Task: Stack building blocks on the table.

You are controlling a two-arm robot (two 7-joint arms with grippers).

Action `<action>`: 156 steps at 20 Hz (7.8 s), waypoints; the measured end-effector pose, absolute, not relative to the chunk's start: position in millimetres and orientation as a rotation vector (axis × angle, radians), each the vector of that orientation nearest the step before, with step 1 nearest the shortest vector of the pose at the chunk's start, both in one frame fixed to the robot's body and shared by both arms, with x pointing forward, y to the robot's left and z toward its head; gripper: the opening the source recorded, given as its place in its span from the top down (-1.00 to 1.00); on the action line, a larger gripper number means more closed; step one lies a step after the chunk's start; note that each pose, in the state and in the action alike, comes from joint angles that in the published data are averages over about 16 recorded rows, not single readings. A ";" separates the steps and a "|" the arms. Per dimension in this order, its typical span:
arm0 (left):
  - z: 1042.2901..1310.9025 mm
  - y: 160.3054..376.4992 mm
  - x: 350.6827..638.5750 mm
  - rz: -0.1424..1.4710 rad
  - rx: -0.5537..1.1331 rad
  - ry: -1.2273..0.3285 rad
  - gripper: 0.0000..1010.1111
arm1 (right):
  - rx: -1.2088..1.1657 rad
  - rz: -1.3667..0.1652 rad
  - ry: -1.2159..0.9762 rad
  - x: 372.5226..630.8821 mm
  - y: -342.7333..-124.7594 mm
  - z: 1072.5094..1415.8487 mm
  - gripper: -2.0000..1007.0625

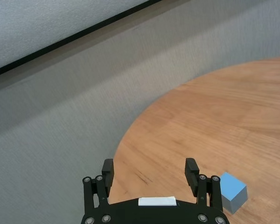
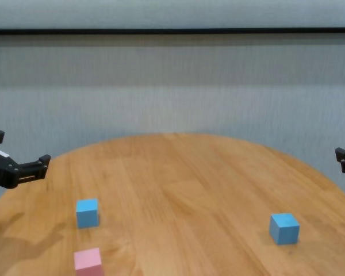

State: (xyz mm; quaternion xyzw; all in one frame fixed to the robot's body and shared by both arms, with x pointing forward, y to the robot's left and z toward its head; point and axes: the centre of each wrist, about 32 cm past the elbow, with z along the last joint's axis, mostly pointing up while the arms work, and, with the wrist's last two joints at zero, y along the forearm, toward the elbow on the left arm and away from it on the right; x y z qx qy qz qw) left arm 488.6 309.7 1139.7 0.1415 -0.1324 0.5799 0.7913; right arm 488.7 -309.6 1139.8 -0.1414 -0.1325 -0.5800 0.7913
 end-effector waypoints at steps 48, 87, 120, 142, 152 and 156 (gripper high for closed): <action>1156.3 354.6 451.9 1.052 0.294 -0.267 -0.98 | -0.304 -1.248 -0.285 488.7 -309.6 1139.8 -1.00; 1122.9 313.2 441.1 0.675 0.298 -0.064 -0.98 | -0.304 -1.248 -0.285 488.7 -309.6 1139.8 -1.00; 1099.3 318.7 474.2 0.676 0.300 0.007 -0.98 | -0.304 -1.248 -0.285 488.7 -309.6 1139.8 -1.00; 1090.9 320.9 481.5 0.672 0.330 0.030 -0.93 | -0.304 -1.248 -0.285 488.7 -309.6 1139.8 -1.00; 1092.0 319.7 480.5 0.660 0.337 0.023 -0.53 | -0.304 -1.248 -0.285 488.7 -309.6 1139.8 -1.00; 1092.4 319.3 479.5 0.658 0.334 0.019 -0.27 | -0.304 -1.248 -0.285 488.7 -309.6 1139.8 -1.00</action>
